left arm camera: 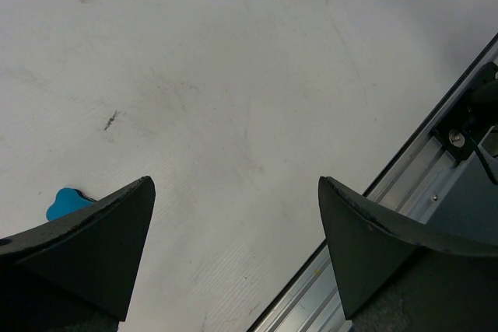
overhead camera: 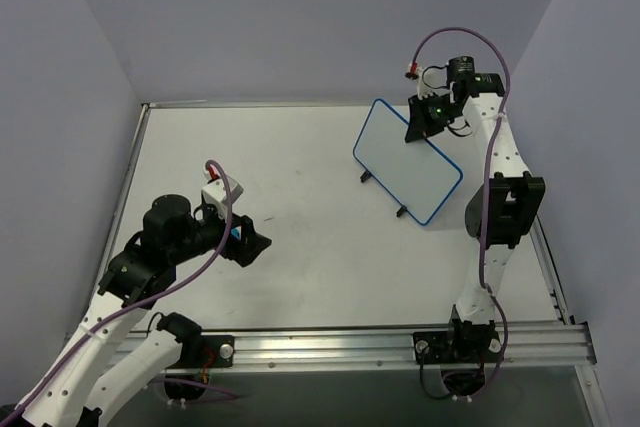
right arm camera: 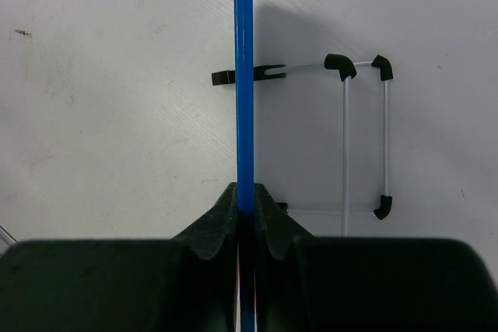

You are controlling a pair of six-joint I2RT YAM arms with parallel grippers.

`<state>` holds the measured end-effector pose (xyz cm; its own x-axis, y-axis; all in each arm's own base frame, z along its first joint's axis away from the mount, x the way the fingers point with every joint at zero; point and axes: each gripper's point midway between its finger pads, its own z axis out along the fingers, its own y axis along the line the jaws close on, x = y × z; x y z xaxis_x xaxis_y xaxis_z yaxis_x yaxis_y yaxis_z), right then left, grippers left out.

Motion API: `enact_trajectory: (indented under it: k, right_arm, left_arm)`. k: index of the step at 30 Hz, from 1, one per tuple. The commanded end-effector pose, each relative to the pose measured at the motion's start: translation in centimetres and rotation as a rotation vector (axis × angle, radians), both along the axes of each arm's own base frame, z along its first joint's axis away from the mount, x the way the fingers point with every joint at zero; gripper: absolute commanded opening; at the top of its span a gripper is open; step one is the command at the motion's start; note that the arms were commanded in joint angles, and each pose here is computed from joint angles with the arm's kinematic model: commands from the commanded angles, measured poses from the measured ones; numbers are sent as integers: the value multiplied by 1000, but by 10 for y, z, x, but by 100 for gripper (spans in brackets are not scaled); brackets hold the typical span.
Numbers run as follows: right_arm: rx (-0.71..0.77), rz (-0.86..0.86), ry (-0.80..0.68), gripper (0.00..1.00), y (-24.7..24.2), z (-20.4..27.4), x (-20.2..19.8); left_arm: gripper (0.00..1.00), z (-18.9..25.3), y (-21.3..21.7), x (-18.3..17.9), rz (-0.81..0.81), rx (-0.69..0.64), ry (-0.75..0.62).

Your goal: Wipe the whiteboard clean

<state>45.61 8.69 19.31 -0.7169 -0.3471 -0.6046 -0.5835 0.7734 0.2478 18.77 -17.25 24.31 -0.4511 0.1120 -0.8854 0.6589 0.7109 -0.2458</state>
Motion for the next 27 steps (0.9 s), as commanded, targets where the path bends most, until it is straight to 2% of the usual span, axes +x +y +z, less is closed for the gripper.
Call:
enact_trajectory:
  k: [1, 2, 3, 4, 8, 13, 14, 16, 18, 21, 23, 25, 27]
  right_arm:
    - [-37, -8, -18, 0, -12, -2, 10]
    - [-45, -17, -5, 11, -14, -9, 14]
    - [-47, -24, 6, 17, -15, -14, 16]
    - [-47, -59, 14, 20, -30, -18, 19]
    - [-38, -52, 43, 29, -28, -32, 23]
    - [-40, -61, 21, 37, -30, -29, 29]
    - [-45, -66, 17, 48, -30, -28, 30]
    - [-59, -79, 11, 56, -33, -28, 32]
    - [-64, -89, 4, 58, -34, -26, 33]
    - [-67, -101, -16, 77, -34, -20, 35]
    - [-80, -113, -36, 84, -36, -15, 38]
    - [-100, -150, -49, 100, -41, -11, 42]
    - [-140, -196, -85, 100, -50, -1, 46]
  left_arm:
    - [94, 4, -2, 1, -9, -5, -22]
    - [94, 4, -2, 1, -10, -4, -23]
    - [94, 3, -2, 1, -8, -3, -21]
    - [94, 3, -3, 1, -9, -3, -21]
    - [94, 3, -2, 1, -8, -3, -22]
    - [94, 3, -3, 2, -6, 0, -18]
    - [94, 3, -3, 2, -9, 0, -18]
    - [94, 2, -3, 2, -10, 1, -17]
    - [94, 1, -3, 2, -10, 3, -15]
    - [94, 1, -3, 3, -9, 4, -14]
    - [94, 1, -3, 3, -9, 5, -12]
    - [94, 1, -1, 5, 9, 9, -14]
    - [94, 0, 3, 9, 42, 18, -12]
